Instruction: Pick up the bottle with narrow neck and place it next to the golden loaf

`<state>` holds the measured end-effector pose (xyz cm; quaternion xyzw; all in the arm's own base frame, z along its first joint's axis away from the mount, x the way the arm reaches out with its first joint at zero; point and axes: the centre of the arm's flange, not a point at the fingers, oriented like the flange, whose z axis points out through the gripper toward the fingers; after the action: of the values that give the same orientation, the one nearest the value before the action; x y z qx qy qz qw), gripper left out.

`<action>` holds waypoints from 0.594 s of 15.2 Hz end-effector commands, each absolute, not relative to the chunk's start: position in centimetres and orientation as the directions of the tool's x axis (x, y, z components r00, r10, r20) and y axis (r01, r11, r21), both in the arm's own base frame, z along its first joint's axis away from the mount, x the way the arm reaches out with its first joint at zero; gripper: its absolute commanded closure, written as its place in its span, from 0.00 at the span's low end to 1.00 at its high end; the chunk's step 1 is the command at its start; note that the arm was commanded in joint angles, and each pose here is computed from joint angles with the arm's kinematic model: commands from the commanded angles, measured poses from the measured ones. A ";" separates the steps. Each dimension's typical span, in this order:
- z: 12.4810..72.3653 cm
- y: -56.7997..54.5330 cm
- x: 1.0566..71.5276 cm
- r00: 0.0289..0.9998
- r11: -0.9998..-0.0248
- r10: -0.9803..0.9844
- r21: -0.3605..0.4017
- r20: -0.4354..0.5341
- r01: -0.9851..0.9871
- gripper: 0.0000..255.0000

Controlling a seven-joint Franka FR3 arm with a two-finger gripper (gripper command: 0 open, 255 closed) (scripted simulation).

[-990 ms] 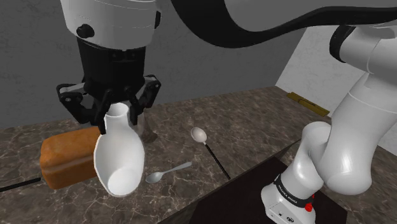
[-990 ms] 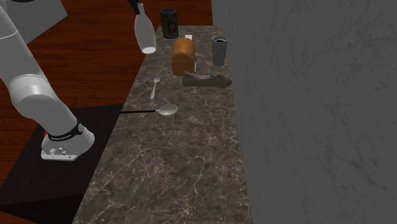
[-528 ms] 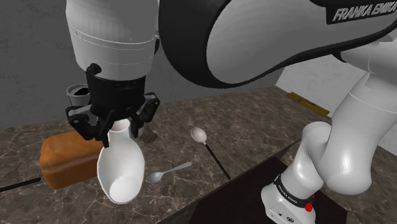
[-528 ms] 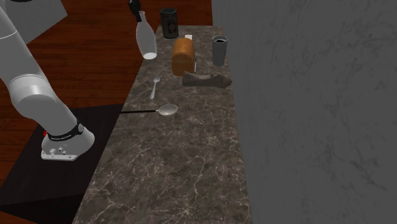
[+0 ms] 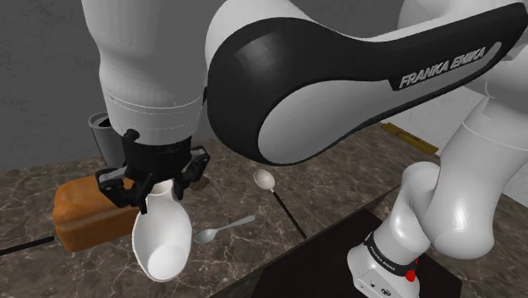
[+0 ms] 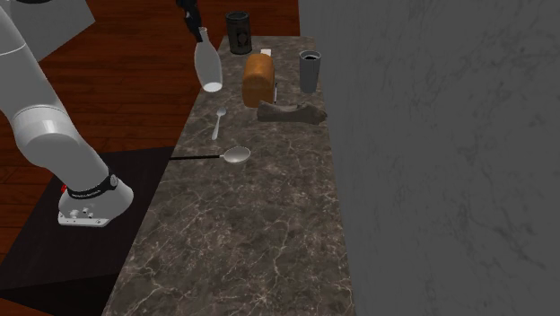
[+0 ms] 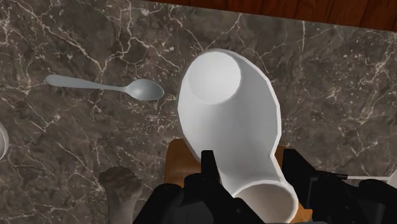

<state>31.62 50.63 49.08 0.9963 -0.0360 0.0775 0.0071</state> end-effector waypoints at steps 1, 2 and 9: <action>48.0 50.6 31.6 0.985 -0.997 -0.071 0.008 0.155 -0.073 1.00; 47.5 50.6 31.6 0.985 -0.997 -0.071 0.008 0.155 -0.073 1.00; 43.9 50.6 31.6 0.985 -0.997 -0.071 0.008 0.155 -0.073 1.00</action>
<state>31.56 50.46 44.36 0.9963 -0.0361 0.0775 0.0072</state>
